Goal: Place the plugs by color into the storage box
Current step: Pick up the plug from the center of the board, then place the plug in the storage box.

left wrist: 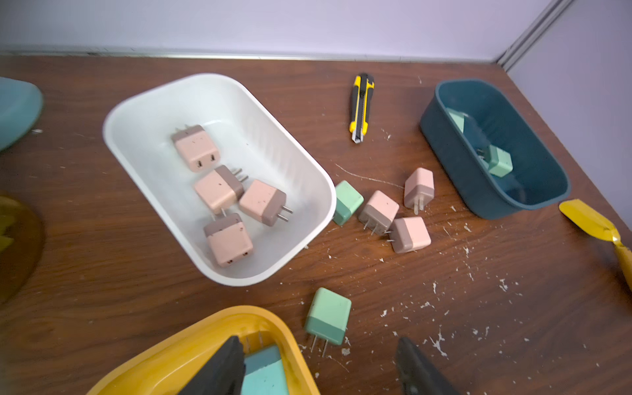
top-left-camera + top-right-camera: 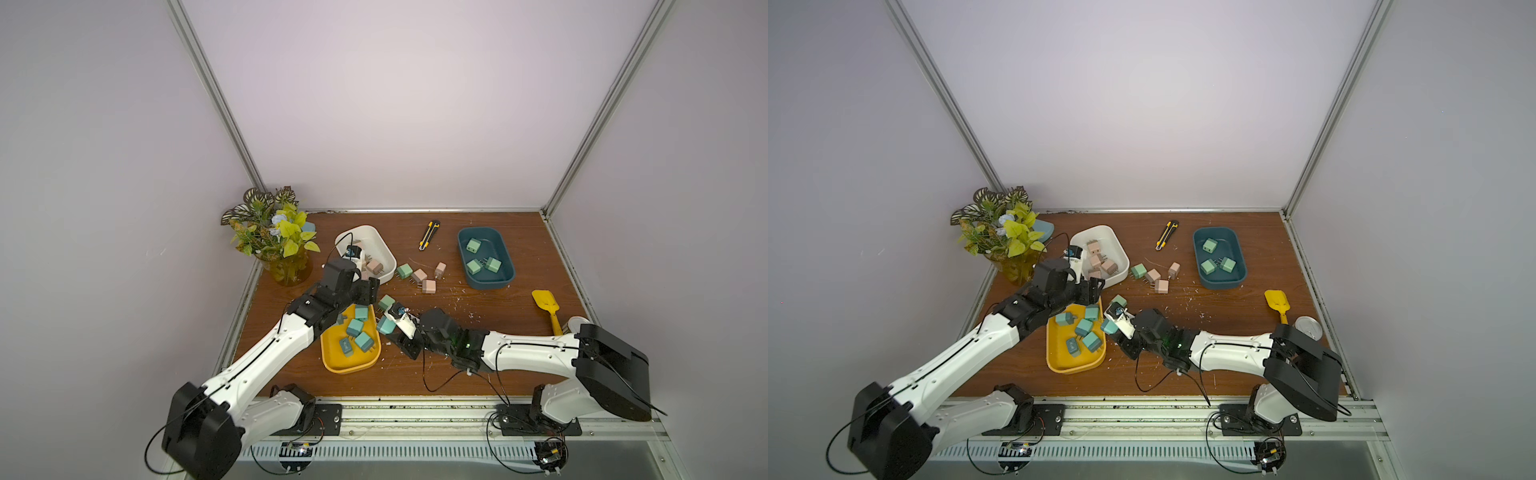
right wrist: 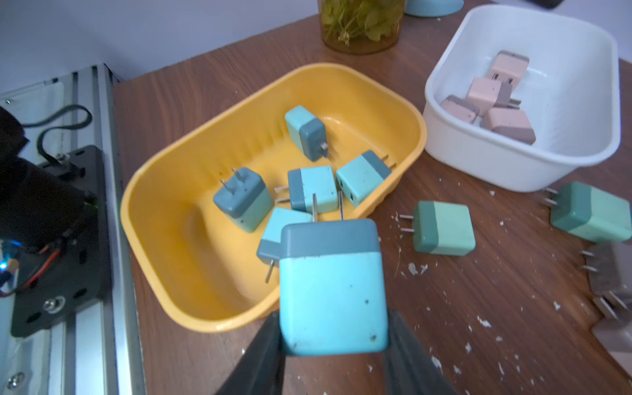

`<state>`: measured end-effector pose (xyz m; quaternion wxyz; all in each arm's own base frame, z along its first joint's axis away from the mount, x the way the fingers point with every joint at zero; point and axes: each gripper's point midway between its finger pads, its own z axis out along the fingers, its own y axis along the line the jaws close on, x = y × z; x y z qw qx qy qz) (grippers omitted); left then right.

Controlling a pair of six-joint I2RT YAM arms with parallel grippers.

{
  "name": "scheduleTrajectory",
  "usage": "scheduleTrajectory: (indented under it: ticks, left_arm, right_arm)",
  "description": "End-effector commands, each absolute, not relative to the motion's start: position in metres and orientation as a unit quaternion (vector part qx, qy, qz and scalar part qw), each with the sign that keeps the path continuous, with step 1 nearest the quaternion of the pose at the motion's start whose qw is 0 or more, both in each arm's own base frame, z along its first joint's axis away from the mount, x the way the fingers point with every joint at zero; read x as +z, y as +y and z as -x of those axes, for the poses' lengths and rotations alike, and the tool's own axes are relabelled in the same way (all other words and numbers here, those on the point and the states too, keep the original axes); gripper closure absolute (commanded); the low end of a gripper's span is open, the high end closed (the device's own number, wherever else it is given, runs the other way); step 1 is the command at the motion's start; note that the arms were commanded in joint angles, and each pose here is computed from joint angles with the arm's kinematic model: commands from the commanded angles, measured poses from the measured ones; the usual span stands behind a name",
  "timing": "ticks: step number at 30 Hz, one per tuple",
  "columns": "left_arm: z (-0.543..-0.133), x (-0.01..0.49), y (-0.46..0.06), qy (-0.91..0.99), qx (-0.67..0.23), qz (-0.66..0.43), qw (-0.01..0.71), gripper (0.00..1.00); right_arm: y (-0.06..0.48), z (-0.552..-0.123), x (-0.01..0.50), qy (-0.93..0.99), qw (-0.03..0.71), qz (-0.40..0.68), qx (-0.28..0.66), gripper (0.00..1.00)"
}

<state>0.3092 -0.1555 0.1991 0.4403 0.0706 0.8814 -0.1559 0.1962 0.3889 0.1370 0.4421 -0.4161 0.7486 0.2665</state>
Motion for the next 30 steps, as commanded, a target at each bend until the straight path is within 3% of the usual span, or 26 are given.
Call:
scheduleTrajectory:
  ticks: [1, 12, 15, 17, 30]
  left_arm:
    - [-0.3, 0.188, -0.124, 0.893, -0.1, -0.035, 0.437, 0.28]
    - [-0.283, 0.194, -0.084, 0.888, -0.022, -0.014, 0.459, 0.27]
    - [-0.285, 0.193, -0.083, 0.889, -0.014, -0.019, 0.458, 0.27]
    - [-0.286, 0.188, -0.083, 0.891, -0.011, -0.022, 0.452, 0.27]
    - [-0.289, 0.174, -0.092, 0.894, -0.031, -0.029, 0.445, 0.27]
  right_arm:
    - [0.414, -0.199, 0.161, 0.726, 0.463, 0.42, 0.288, 0.57]
    - [0.49, -0.157, 0.159, 0.662, 0.423, 0.524, 0.329, 0.53]
    - [0.501, -0.147, 0.151, 0.657, 0.403, 0.54, 0.337, 0.38]
    - [0.506, -0.142, 0.149, 0.653, 0.395, 0.547, 0.344, 0.35]
    - [0.501, -0.148, 0.154, 0.656, 0.417, 0.534, 0.333, 0.35]
